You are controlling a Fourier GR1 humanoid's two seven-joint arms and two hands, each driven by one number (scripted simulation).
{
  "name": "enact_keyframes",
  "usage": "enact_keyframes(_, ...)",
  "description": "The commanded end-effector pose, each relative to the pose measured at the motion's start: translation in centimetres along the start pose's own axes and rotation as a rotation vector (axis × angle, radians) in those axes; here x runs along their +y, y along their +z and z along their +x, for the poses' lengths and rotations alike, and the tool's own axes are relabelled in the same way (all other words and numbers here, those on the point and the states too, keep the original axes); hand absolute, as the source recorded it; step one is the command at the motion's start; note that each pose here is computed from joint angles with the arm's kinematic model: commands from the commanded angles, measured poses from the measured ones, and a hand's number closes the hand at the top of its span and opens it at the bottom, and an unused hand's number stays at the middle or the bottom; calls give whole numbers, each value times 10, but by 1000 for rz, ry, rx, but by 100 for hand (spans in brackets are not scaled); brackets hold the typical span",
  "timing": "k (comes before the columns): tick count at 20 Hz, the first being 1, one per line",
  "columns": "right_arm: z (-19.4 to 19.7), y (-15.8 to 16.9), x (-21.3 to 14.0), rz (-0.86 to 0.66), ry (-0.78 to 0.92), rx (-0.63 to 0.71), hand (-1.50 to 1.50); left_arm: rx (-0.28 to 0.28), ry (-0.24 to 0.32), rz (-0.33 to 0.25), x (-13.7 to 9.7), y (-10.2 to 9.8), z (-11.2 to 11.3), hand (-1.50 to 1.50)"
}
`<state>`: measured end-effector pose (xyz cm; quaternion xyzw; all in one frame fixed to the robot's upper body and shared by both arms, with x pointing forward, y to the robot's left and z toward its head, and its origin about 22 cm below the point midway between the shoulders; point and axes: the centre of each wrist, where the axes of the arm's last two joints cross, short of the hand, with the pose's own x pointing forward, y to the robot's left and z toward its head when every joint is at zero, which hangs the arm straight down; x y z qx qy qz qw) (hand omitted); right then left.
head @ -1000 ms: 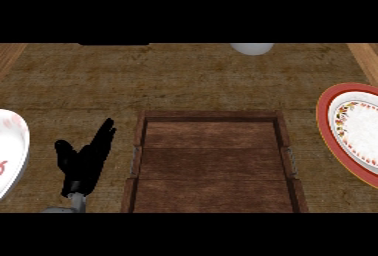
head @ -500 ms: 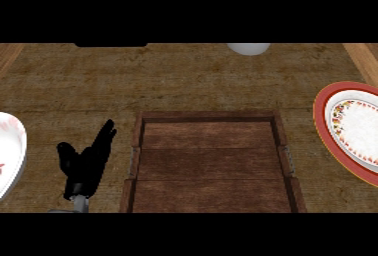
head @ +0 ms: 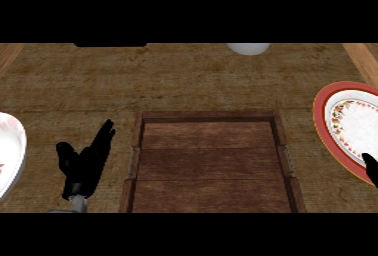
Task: Pick the croissant from the tray and place it in the plate
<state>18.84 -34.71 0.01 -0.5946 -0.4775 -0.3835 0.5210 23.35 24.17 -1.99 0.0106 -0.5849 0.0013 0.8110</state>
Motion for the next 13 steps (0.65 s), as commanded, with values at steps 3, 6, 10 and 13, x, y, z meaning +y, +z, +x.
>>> enact_keyframes(3, -10, 60, -28, 46, 27, 23, -150, 51, -2, -15, 11, -10, -15, 0)
enact_keyframes(6, -14, 81, -43, 66, 53, 39, -150, 58, 7, -2, -5, 1, -27, 0)
enact_keyframes(10, -15, 92, -41, 61, 69, 33, -150, 47, 5, -13, -10, 5, -11, 0)
enact_keyframes(13, -9, 96, -59, 60, 74, 33, -150, 70, 2, -27, -3, 4, -14, 0)
